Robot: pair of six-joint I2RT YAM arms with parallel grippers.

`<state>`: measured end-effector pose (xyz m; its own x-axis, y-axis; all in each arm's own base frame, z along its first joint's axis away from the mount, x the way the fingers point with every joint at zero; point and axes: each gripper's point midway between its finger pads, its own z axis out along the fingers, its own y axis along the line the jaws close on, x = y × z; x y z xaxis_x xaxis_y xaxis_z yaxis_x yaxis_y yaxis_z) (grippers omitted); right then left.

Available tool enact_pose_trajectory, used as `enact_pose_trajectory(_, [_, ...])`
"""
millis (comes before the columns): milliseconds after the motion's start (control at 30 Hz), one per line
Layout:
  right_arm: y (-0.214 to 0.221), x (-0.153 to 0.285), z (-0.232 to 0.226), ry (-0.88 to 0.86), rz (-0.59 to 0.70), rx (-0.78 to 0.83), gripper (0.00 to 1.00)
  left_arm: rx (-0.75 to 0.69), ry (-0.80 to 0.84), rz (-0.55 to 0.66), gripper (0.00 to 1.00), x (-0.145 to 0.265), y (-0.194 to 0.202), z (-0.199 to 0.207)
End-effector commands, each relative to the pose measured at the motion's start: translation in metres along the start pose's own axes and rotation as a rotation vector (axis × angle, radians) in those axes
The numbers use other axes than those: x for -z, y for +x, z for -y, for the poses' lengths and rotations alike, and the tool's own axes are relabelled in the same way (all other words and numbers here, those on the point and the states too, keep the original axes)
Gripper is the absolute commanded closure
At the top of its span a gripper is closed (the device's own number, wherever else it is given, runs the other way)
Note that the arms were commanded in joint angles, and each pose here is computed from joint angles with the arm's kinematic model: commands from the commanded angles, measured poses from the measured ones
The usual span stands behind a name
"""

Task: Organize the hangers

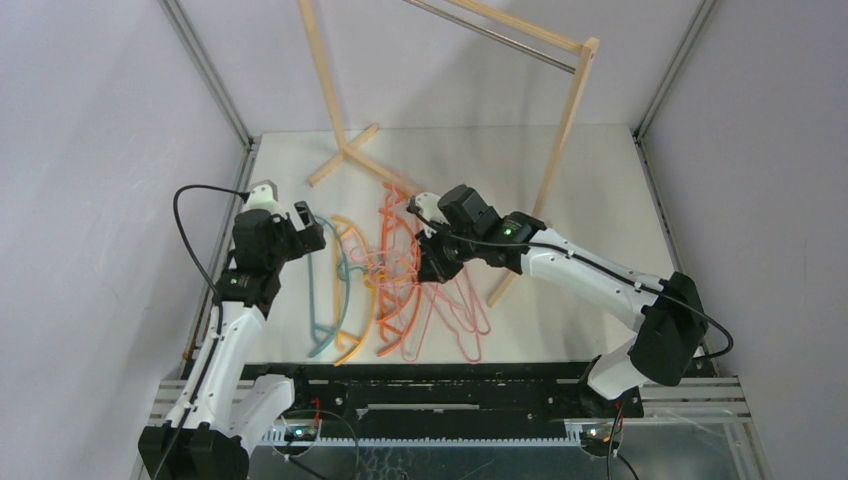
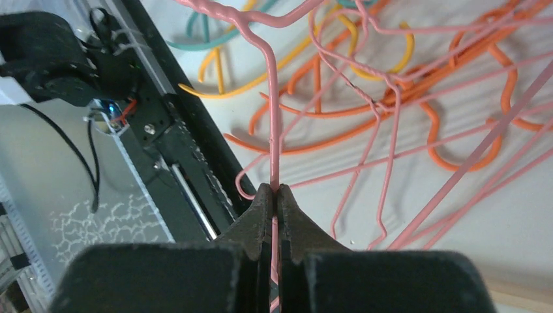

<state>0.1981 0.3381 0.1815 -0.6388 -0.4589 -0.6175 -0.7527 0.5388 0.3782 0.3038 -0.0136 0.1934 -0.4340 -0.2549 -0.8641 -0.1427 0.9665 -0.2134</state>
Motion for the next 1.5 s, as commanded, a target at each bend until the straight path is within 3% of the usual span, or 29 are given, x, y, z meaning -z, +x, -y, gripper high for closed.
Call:
enact_pose_trajectory(0, [-0.041,0.021,-0.019,-0.033,0.137,-0.011,1.00,0.003,0.006,0.035,0.00,0.002,-0.004,0.001])
enact_pose_trajectory(200, [-0.125,0.078,-0.003,-0.021,0.497,-0.188,1.00,0.002,0.007,0.030,0.00,0.003,0.000,0.000])
enact_pose_trajectory(400, [-0.196,0.147,0.004,0.056,0.857,-0.247,1.00,0.002,0.011,0.027,0.00,0.004,0.001,0.001])
enact_pose_trajectory(533, [-0.225,0.170,0.008,0.068,1.001,-0.270,1.00,0.003,0.015,0.032,0.00,0.005,-0.002,0.002])
enact_pose_trajectory(700, [-0.260,0.184,0.011,0.060,1.108,-0.286,1.00,-0.002,0.021,0.028,0.00,0.005,-0.002,0.003])
enact_pose_trajectory(967, [-0.300,0.178,0.032,0.142,1.131,-0.271,1.00,-0.004,0.011,0.017,0.00,0.007,0.006,-0.001])
enact_pose_trajectory(1467, [-0.306,0.188,0.082,0.259,1.206,-0.348,1.00,-0.029,0.005,-0.012,0.00,0.002,0.011,-0.002])
